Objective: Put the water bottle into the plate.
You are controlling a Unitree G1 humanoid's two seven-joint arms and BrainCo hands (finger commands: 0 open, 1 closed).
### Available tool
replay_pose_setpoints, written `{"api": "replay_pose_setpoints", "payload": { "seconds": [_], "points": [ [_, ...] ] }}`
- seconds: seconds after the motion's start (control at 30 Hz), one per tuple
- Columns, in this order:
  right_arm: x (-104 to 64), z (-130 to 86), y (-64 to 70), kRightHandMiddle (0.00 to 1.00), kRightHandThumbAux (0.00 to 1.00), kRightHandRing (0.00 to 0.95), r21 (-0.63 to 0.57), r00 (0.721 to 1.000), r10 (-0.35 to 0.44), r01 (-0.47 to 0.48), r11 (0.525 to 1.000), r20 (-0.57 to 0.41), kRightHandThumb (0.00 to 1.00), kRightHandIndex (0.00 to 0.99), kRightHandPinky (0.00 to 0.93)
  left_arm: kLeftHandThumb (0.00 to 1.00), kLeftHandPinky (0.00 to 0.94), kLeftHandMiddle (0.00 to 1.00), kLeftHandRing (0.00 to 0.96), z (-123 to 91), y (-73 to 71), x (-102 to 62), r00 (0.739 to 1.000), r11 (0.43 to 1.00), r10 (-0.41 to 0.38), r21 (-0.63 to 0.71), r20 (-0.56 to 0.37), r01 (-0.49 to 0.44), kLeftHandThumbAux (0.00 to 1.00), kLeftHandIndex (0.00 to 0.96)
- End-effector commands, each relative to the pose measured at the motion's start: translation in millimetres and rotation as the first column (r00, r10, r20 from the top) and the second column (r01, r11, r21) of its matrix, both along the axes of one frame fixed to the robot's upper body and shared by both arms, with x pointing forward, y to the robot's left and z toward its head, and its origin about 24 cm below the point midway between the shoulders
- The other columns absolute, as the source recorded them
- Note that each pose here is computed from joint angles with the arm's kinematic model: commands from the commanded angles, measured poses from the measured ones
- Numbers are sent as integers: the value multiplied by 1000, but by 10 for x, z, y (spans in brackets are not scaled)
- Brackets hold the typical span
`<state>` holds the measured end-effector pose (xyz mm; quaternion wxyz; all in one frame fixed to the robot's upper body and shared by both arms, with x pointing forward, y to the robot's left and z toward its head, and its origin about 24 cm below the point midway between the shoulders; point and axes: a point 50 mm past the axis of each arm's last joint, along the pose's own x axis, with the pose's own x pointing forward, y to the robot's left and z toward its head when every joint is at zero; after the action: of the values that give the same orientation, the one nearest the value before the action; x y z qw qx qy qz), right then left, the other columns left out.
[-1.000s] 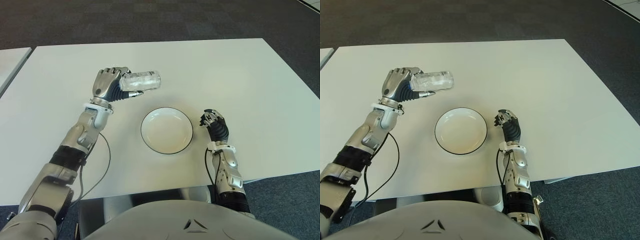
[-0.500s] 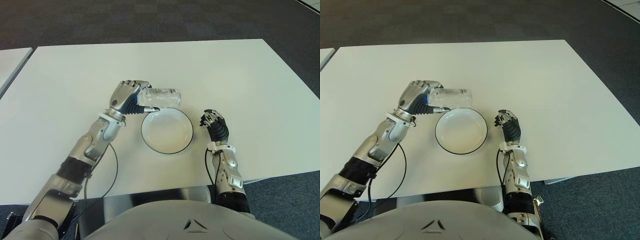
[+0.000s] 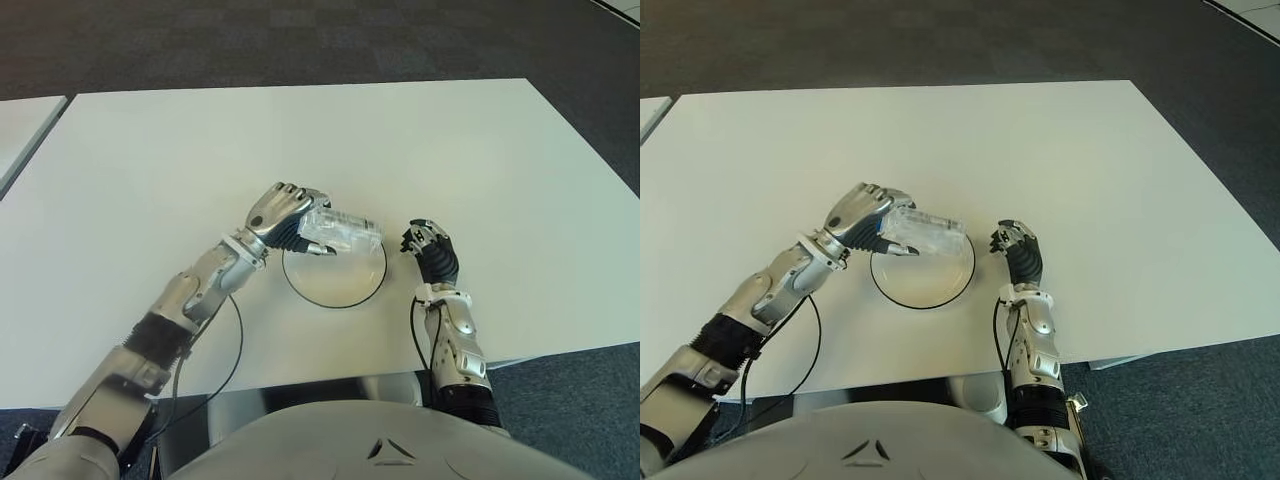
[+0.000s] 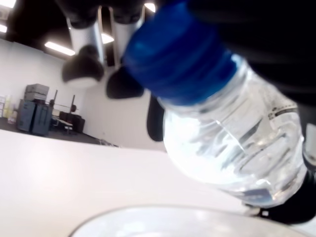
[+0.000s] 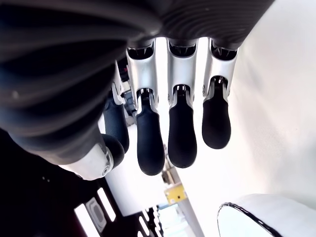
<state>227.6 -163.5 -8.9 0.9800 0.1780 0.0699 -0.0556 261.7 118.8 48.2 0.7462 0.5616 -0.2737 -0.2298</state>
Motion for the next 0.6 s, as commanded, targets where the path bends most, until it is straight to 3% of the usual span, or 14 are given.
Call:
{"api": "replay_pose_setpoints", "payload": {
  "seconds": [0.03, 0.4, 0.6],
  "points": [
    [-100, -146, 59, 622, 726, 627, 40, 997, -5, 9, 999, -77, 706, 434, 639, 846, 881, 576, 870, -176, -63, -9, 999, 996, -41, 83, 8, 40, 665, 420],
    [-110, -153, 53, 625, 727, 633, 44, 996, -12, 16, 999, -85, 707, 434, 648, 847, 867, 577, 870, -441, -83, -110, 993, 987, -89, 127, -77, 99, 664, 421],
    [-107, -149, 56, 627, 727, 636, 44, 996, -10, 14, 999, -85, 707, 434, 651, 847, 850, 589, 852, -487, -98, -120, 994, 982, -97, 155, -57, 105, 664, 425]
  ]
}}
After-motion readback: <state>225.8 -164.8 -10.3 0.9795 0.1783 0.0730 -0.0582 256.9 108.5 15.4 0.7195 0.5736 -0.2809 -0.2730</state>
